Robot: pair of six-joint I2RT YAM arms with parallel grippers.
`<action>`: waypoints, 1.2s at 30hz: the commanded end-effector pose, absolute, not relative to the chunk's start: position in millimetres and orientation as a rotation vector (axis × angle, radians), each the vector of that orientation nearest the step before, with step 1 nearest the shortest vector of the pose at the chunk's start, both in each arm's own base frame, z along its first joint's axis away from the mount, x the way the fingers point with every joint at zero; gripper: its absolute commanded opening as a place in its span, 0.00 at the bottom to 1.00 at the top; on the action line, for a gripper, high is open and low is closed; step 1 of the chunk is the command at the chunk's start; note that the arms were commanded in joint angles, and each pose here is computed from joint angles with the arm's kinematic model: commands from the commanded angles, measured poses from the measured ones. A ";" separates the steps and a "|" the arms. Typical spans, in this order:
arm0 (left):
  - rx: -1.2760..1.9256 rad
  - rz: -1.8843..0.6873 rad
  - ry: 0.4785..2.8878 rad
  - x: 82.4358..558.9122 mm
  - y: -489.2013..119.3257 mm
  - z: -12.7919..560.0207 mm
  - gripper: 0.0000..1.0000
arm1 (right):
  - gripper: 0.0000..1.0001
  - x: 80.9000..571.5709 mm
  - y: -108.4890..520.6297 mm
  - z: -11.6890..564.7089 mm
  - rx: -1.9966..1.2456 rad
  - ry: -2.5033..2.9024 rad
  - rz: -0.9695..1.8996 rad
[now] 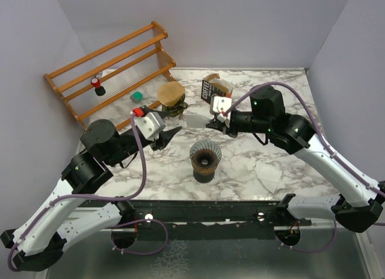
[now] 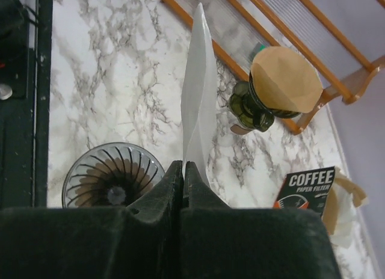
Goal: Place the coffee filter in the dripper
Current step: Place the coffee filter in the coffee dripper.
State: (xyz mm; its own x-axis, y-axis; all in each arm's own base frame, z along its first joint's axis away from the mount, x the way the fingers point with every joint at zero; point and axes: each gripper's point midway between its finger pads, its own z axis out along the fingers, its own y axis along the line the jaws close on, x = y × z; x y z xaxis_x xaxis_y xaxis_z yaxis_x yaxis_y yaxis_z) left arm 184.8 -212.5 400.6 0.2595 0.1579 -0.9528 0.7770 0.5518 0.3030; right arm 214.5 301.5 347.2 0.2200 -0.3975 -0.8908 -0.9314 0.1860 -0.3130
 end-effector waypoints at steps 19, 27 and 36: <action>1.109 -0.927 1.553 142.9 -256.3 410.8 0.63 | 0.00 170.1 313.0 311.1 -2.078 0.871 0.280; 1.151 -0.891 1.693 147.4 -257.8 371.8 0.60 | 0.01 167.0 320.8 313.7 -2.105 0.872 0.239; 1.145 -0.816 1.829 154.9 -252.9 336.8 0.59 | 0.00 168.2 321.2 312.5 -2.091 0.872 0.227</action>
